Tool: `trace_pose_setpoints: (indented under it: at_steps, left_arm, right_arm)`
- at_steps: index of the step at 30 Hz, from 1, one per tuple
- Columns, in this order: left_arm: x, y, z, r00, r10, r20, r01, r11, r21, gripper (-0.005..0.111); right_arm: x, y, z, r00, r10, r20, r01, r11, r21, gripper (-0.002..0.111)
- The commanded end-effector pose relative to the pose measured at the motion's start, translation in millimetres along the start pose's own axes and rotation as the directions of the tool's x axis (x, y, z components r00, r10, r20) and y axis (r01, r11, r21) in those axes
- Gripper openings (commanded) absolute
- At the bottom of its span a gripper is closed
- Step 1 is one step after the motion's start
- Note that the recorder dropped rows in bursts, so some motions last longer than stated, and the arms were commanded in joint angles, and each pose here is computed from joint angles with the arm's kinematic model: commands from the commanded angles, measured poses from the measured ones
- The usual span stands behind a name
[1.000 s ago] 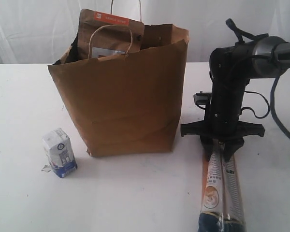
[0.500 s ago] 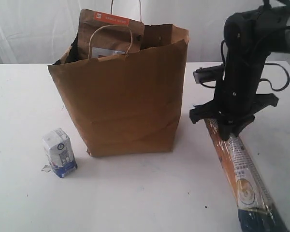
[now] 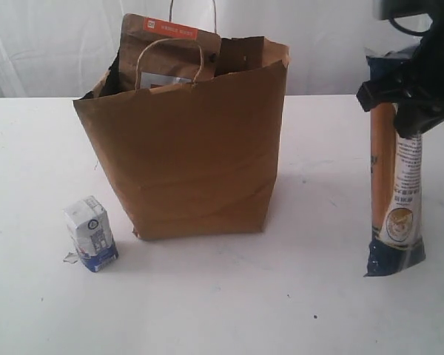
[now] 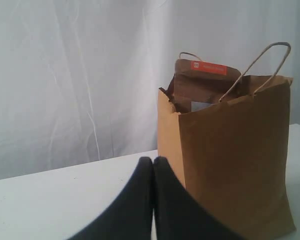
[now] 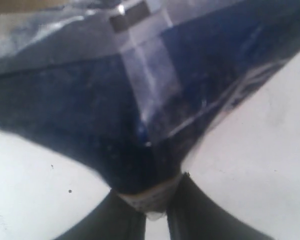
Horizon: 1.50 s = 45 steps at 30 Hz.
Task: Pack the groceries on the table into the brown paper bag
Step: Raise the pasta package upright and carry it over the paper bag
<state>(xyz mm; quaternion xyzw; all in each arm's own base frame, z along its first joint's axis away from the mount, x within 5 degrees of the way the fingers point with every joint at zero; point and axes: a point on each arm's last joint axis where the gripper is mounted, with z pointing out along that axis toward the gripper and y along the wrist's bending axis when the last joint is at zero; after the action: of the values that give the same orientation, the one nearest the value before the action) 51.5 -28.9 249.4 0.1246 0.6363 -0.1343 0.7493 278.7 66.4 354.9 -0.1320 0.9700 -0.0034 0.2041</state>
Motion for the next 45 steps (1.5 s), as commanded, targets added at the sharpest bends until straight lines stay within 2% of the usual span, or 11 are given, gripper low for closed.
trace_pose_setpoints:
  at_steps: [1, 5, 9, 14, 21, 23, 26, 30, 38, 45]
  left_arm:
    - [-1.5, -0.3, 0.3, 1.0, -0.014, 0.005, 0.014, 1.0, 0.003, 0.0]
    - [-1.5, -0.3, 0.3, 1.0, -0.014, 0.005, 0.014, 1.0, 0.003, 0.0]
    - [-1.5, -0.3, 0.3, 1.0, -0.014, 0.005, 0.014, 1.0, 0.003, 0.0]
    - [-1.5, -0.3, 0.3, 1.0, -0.014, 0.005, 0.014, 1.0, 0.003, 0.0]
    - [-1.5, -0.3, 0.3, 1.0, -0.014, 0.005, 0.014, 1.0, 0.003, 0.0]
    - [-1.5, -0.3, 0.3, 1.0, -0.014, 0.005, 0.014, 1.0, 0.003, 0.0]
    - [-1.5, -0.3, 0.3, 1.0, -0.014, 0.005, 0.014, 1.0, 0.003, 0.0]
    - [-1.5, -0.3, 0.3, 1.0, -0.014, 0.005, 0.014, 1.0, 0.003, 0.0]
    - [-1.5, -0.3, 0.3, 1.0, -0.014, 0.005, 0.014, 1.0, 0.003, 0.0]
    - [-1.5, -0.3, 0.3, 1.0, -0.014, 0.005, 0.014, 1.0, 0.003, 0.0]
  right_arm:
    - [2.3, -0.7, -25.8, 0.991, 0.001, 0.134, 0.001, 1.0, -0.01, 0.0]
    - [1.1, 3.9, -49.6, 0.955, 0.042, 0.293, -0.02, 0.997, -0.077, 0.0]
    - [-4.9, 11.0, -75.5, 0.864, 0.131, 0.485, -0.041, 0.98, -0.193, 0.0]
    - [-17.8, 11.6, -112.6, 0.651, 0.258, 0.714, -0.05, 0.953, -0.298, 0.0]
    - [-34.2, 7.1, -170.6, 0.347, 0.405, 0.846, -0.024, 0.906, -0.424, 0.0]
    - [-36.9, 5.7, -182.6, 0.299, 0.407, 0.863, -0.013, 0.906, -0.423, 0.0]
    - [-44.4, 6.0, -189.7, 0.277, 0.438, 0.855, -0.002, 0.89, -0.455, 0.0]
    - [-58.9, 12.2, -181.7, 0.291, 0.495, 0.819, 0.008, 0.855, -0.519, 0.0]
    - [-93.3, 48.6, -155.3, 0.342, 0.488, 0.803, 0.081, 0.836, -0.543, 0.0]
    - [-115.9, 83.0, -145.6, 0.316, 0.464, 0.827, 0.163, 0.832, -0.53, 0.0]
